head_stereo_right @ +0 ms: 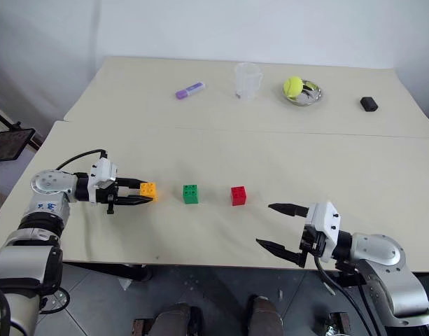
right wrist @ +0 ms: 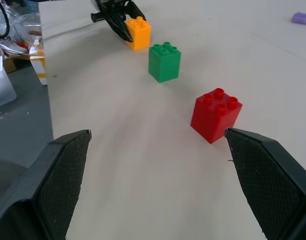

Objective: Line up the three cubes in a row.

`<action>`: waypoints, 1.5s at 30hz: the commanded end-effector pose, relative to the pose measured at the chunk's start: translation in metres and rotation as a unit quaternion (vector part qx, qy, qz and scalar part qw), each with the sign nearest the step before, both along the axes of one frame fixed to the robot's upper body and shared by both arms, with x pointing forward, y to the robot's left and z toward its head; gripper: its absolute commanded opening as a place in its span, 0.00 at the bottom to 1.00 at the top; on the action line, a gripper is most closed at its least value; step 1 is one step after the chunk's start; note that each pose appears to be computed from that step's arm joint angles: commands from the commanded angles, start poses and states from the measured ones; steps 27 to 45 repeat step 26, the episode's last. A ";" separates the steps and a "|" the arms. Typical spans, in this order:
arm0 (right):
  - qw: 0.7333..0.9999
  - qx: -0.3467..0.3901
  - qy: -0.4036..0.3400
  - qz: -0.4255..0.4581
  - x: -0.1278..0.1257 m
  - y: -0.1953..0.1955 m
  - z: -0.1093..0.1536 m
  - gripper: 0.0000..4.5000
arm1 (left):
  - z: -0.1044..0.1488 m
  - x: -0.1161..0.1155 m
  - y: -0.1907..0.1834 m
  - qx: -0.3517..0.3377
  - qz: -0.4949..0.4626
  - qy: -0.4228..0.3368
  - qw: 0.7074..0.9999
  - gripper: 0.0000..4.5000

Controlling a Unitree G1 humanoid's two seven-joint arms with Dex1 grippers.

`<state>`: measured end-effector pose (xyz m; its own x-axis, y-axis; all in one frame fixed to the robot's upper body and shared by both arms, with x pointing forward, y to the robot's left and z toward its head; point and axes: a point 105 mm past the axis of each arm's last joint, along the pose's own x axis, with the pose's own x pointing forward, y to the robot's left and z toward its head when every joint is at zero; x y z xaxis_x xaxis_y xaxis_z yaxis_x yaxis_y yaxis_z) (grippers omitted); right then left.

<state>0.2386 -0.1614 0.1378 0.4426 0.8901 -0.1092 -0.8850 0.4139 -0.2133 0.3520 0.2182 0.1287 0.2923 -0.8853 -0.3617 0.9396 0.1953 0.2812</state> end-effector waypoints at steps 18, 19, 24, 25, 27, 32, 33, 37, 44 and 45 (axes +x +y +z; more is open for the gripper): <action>0.990 -0.087 -0.013 0.111 0.025 -0.003 0.058 1.00 | 0.058 -0.025 0.062 -0.004 0.077 -0.049 0.996 0.88; 0.989 -0.092 -0.012 0.114 0.027 -0.003 0.060 1.00 | 0.061 -0.027 0.061 -0.005 0.078 -0.050 0.996 0.88; 0.982 -0.132 -0.004 0.134 0.045 -0.007 0.070 1.00 | 0.078 -0.038 0.060 -0.019 0.078 -0.053 0.995 0.88; 0.982 -0.134 -0.003 0.134 0.047 -0.007 0.069 1.00 | 0.077 -0.039 0.061 -0.015 0.082 -0.053 0.995 0.88; 0.982 -0.134 -0.003 0.135 0.048 -0.007 0.067 1.00 | 0.076 -0.039 0.062 -0.007 0.087 -0.068 0.994 0.88; 0.982 -0.134 -0.003 0.135 0.048 -0.007 0.067 1.00 | 0.076 -0.039 0.062 -0.007 0.087 -0.068 0.994 0.88; 0.982 -0.134 -0.003 0.135 0.048 -0.007 0.067 1.00 | 0.076 -0.039 0.062 -0.007 0.087 -0.068 0.994 0.88; 0.982 -0.134 -0.003 0.135 0.048 -0.007 0.067 1.00 | 0.076 -0.039 0.062 -0.007 0.087 -0.068 0.994 0.88; 0.982 -0.134 -0.003 0.135 0.048 -0.007 0.067 1.00 | 0.076 -0.039 0.062 -0.007 0.087 -0.068 0.994 0.88; 0.982 -0.134 -0.003 0.135 0.048 -0.007 0.067 1.00 | 0.076 -0.039 0.062 -0.007 0.087 -0.068 0.994 0.88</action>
